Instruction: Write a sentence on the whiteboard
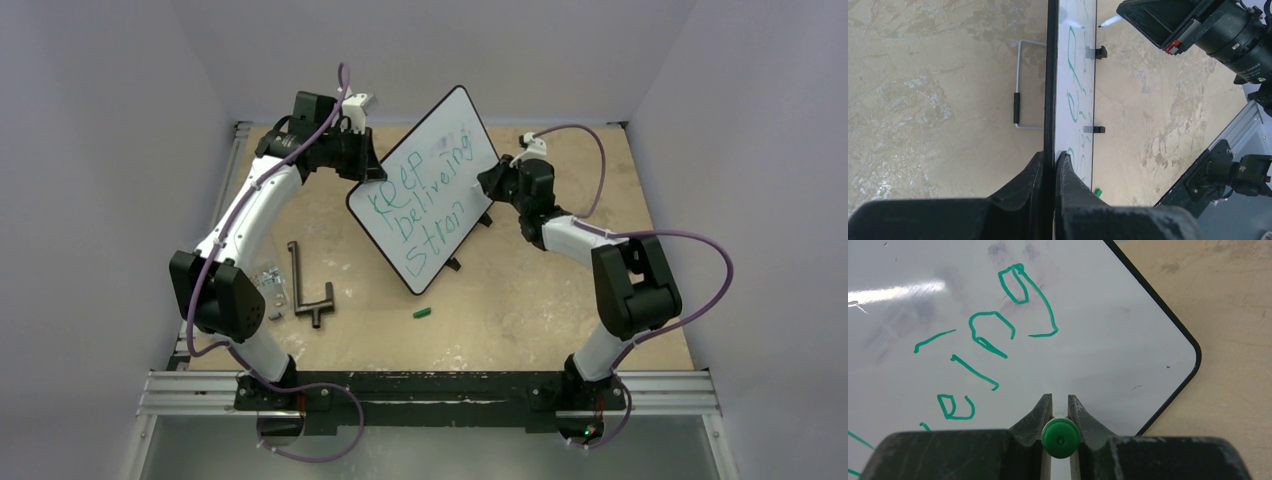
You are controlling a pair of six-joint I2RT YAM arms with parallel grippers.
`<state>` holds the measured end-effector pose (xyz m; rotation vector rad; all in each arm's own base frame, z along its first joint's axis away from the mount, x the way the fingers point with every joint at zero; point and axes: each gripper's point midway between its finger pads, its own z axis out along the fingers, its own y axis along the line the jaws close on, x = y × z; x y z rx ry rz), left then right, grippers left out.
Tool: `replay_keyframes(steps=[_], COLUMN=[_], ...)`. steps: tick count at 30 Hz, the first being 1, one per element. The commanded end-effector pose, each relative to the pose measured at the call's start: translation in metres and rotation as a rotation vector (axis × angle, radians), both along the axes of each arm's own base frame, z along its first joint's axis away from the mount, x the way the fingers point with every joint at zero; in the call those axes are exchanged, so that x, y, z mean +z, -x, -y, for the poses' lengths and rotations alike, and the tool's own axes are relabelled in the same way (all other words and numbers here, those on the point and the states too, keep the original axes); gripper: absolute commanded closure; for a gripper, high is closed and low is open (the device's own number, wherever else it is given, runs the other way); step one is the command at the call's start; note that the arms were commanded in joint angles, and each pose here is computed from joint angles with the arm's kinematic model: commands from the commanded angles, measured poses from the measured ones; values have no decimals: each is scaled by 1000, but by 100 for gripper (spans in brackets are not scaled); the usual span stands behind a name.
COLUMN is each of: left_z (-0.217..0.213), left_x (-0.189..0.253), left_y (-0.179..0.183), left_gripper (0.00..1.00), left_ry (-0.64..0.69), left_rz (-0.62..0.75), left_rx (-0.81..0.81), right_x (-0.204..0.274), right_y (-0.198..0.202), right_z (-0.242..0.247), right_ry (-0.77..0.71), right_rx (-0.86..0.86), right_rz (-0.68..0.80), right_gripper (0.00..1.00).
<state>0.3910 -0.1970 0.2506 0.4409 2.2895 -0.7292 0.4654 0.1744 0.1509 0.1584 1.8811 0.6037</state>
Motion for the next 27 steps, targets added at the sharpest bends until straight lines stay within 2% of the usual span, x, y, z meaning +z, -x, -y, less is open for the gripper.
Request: replay_keyframes(steps=[1,27], left_z=[-49,-48], left_x=[-11,-8], left_y=[-15,-13], left_gripper=[100,100], left_ry=[-221,-216], left_rz=[70,78], left_rx=[136,132], right_x=[33,13], right_y=[-16,-3], right_z=[-10,-33], right_ry=[-49,-108], right_rx=[24,161], right_rz=[87,42], right_gripper=[100,100])
